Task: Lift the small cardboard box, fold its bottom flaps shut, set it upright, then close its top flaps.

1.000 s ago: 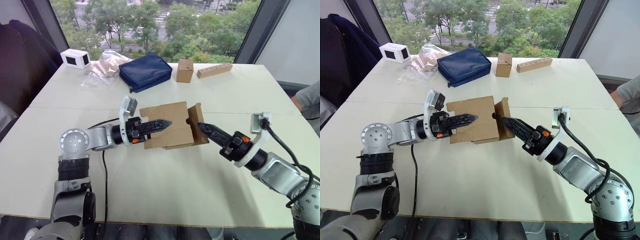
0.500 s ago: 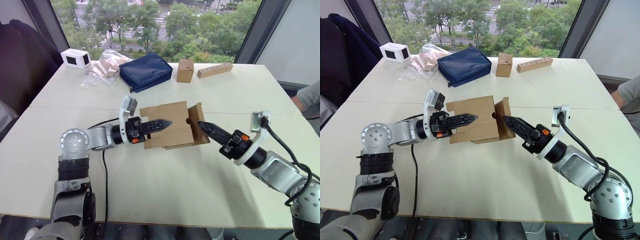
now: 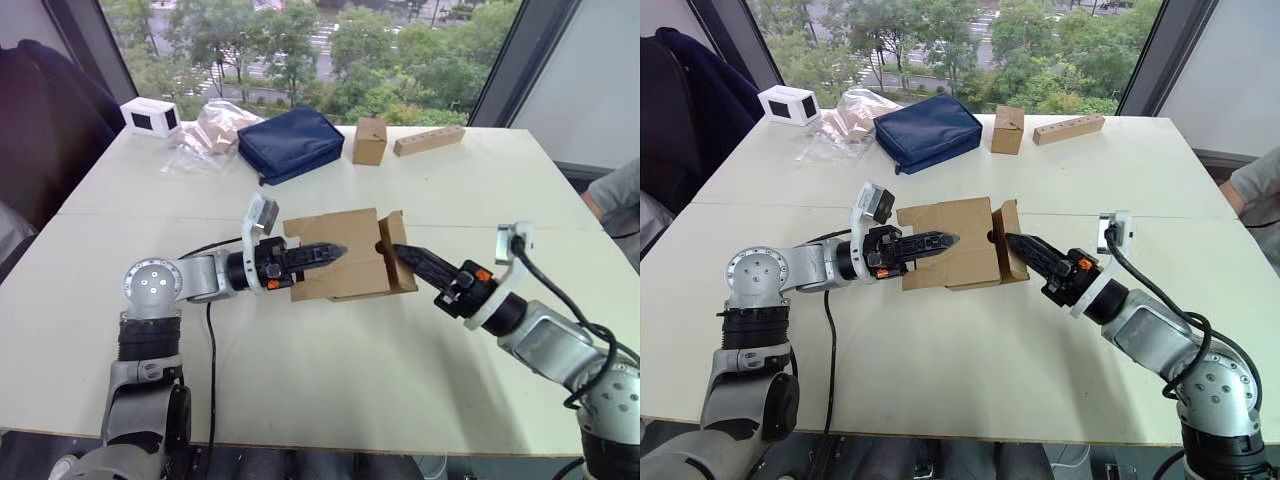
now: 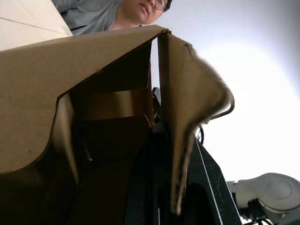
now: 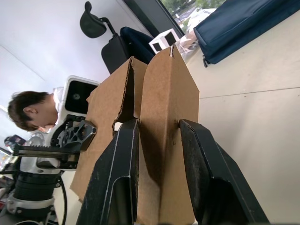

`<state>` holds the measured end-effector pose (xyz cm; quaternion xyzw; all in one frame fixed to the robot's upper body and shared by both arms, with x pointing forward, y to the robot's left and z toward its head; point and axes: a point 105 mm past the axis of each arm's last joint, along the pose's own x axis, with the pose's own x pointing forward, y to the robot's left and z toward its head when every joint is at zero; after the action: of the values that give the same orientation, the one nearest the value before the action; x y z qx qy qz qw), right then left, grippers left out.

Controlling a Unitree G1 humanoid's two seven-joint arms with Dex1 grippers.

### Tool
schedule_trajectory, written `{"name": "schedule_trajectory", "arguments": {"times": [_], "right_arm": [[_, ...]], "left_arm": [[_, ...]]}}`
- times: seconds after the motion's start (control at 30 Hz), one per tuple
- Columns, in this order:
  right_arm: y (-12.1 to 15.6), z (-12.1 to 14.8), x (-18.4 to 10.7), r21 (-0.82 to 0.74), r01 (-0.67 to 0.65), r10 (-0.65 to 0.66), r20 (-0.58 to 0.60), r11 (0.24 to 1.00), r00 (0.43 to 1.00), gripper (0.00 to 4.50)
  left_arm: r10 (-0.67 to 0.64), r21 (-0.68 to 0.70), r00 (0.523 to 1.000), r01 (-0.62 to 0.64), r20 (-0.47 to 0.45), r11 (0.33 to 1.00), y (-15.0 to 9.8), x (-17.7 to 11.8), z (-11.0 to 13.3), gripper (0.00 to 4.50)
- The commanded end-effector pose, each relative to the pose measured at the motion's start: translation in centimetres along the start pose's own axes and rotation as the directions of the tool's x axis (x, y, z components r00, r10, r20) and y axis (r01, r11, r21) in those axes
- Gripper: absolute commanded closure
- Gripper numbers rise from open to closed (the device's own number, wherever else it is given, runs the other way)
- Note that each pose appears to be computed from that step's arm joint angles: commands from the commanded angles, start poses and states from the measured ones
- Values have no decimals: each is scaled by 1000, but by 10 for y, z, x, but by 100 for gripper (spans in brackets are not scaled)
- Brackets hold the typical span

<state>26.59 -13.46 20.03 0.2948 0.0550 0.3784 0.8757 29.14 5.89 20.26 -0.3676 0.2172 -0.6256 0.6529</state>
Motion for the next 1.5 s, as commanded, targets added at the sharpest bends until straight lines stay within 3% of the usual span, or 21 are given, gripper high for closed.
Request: {"name": "schedule_trajectory", "arguments": {"times": [0.03, 0.87, 1.1, 1.47, 1.5], "right_arm": [[9, 8, 2, -37, -27, 28, 33, 999, 999, 315], [43, -1, 17, -35, -107, 107, -2, 994, 994, 315], [55, -15, 19, -18, -150, 148, -79, 989, 986, 315], [27, 10, 8, -10, -48, 48, 20, 999, 999, 315], [24, 12, 6, -1, -41, 41, 30, 999, 999, 341]], "left_arm": [[-36, 41, 999, 36, 9, 999, -11, 0, 5, 450], [-22, 52, 1000, 23, -20, 998, -4, 0, -3, 450], [-27, 55, 999, 28, -20, 998, -6, 0, -2, 450], [-28, 62, 1000, 29, -10, 998, -8, 1, -1, 450], [-28, 63, 1000, 29, -9, 998, -9, 1, -1, 450]]}}
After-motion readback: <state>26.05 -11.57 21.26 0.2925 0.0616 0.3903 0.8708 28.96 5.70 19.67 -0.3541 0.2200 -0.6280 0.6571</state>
